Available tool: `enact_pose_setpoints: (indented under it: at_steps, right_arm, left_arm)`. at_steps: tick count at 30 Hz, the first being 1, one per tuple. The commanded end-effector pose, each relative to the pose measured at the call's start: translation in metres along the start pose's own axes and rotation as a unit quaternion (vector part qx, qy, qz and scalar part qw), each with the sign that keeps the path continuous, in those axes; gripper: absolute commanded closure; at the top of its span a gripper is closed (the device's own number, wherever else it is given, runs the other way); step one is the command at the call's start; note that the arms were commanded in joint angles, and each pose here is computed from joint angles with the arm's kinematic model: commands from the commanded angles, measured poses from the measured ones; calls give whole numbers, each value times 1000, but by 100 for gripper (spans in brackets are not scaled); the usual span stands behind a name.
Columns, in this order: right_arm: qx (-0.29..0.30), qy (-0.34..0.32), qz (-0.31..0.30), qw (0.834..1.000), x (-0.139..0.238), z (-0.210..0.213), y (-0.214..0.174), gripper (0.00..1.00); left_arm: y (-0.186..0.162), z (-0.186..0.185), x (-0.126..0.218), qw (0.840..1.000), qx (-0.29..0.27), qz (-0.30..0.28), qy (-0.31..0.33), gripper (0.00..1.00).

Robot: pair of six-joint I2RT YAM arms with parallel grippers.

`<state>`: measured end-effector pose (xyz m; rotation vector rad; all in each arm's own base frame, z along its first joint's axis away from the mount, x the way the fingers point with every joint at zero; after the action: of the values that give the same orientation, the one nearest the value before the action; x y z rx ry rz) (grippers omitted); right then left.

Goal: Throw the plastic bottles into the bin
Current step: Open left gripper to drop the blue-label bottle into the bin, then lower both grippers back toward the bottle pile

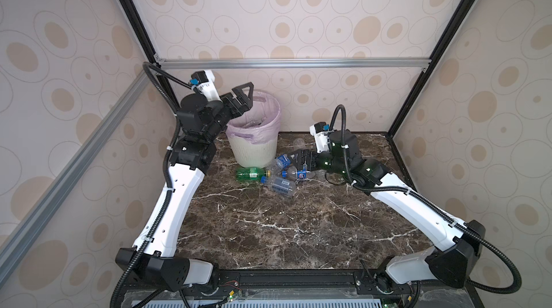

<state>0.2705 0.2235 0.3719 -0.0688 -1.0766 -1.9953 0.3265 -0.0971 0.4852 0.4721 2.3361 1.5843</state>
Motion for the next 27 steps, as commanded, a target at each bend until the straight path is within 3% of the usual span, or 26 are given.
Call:
enact_pose_setpoints:
  at_steps: [1, 7, 17, 23, 27]
  right_arm:
    - [-4, -67, -21, 998, 13, -21, 10, 0]
    - [-38, -168, -10, 985, 9, -84, 25, 0]
    - [-70, -238, 27, 968, -33, -157, 29, 1]
    - [-87, -282, 49, 954, -57, -206, 40, 3]
    - [-63, -318, 65, 944, -69, -230, 51, 3]
  left_arm:
    - [-20, -10, 3, 1000, -9, 9, -28, 1]
    - [-83, -23, 3, 996, 12, 74, -56, 1]
    - [-190, -29, 5, 979, 74, 173, -74, 1]
    - [-226, -31, 8, 971, 91, 208, -77, 1]
    - [-244, -39, 5, 964, 93, 232, -86, 1]
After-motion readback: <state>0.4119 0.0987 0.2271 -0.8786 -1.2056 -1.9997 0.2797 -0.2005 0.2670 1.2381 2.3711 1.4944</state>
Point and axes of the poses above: each gripper's point midway between its finger pads, its own x axis back along the fingers, its own z axis along the line the jaws close on, y = z × x, the point moved 10 cm from there along x, back along the fingers, and after that the axes turned 15 degrees about -x, right-handed, at the moved point
